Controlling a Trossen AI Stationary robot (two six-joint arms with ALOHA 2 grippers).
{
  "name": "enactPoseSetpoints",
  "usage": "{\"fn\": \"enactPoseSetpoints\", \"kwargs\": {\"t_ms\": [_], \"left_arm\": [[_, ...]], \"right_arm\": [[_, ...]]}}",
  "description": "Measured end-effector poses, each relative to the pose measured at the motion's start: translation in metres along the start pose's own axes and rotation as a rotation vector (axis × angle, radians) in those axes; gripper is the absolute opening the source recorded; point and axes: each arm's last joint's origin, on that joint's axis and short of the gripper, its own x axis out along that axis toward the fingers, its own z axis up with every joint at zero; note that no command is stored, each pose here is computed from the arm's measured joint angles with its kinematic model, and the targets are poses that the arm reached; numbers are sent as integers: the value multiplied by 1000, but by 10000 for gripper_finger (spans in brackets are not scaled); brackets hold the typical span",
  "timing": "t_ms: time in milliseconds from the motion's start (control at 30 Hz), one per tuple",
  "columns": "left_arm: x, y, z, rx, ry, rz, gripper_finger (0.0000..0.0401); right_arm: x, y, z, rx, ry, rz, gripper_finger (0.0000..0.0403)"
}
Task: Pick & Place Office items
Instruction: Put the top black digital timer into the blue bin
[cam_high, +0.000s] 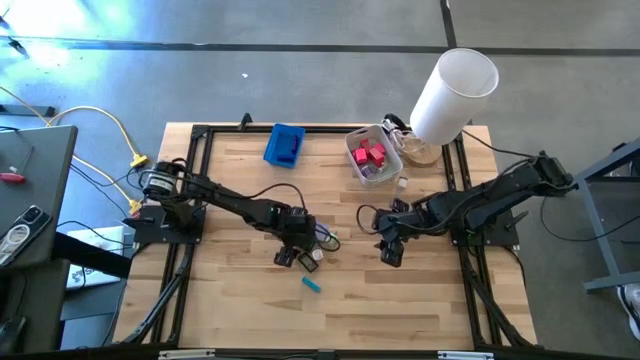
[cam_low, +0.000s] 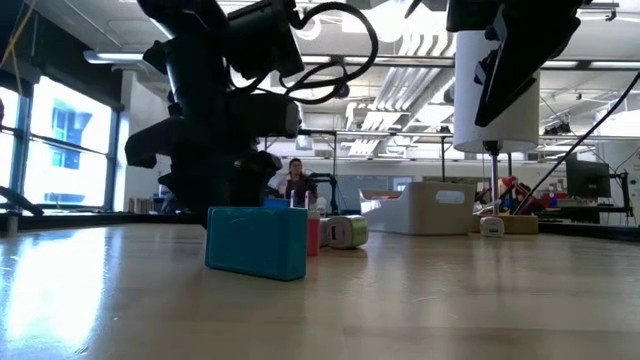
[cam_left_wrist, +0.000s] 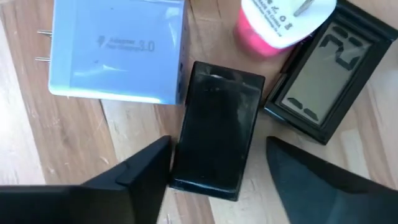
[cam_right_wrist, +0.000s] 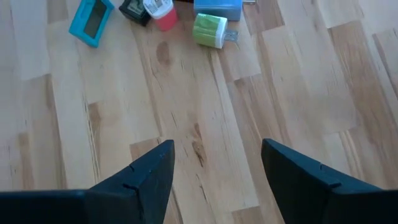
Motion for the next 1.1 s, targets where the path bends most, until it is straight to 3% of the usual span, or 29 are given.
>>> {"fn": "enactPoseSetpoints", "kwargs": {"t_ms": [233,567,767,933,1100], "left_arm": [[0,-7,2,-12,-9,-5,144],[-4,-10,2,-72,-9,-9,143],[-33,-16,5,-124,-57,-3,143],[-70,-15,0,-243,-82,108,143],[-102,3,-12,-406,-92,230,143]], "right_arm": [[0,1,1,1,-13,1,229],[0,1,2,-5,-22,6,229],[0,1,2,-6,-22,6,229],[0,3,1,-14,-21,9,229],[-1,5,0,-36,-28,15,229]]}}
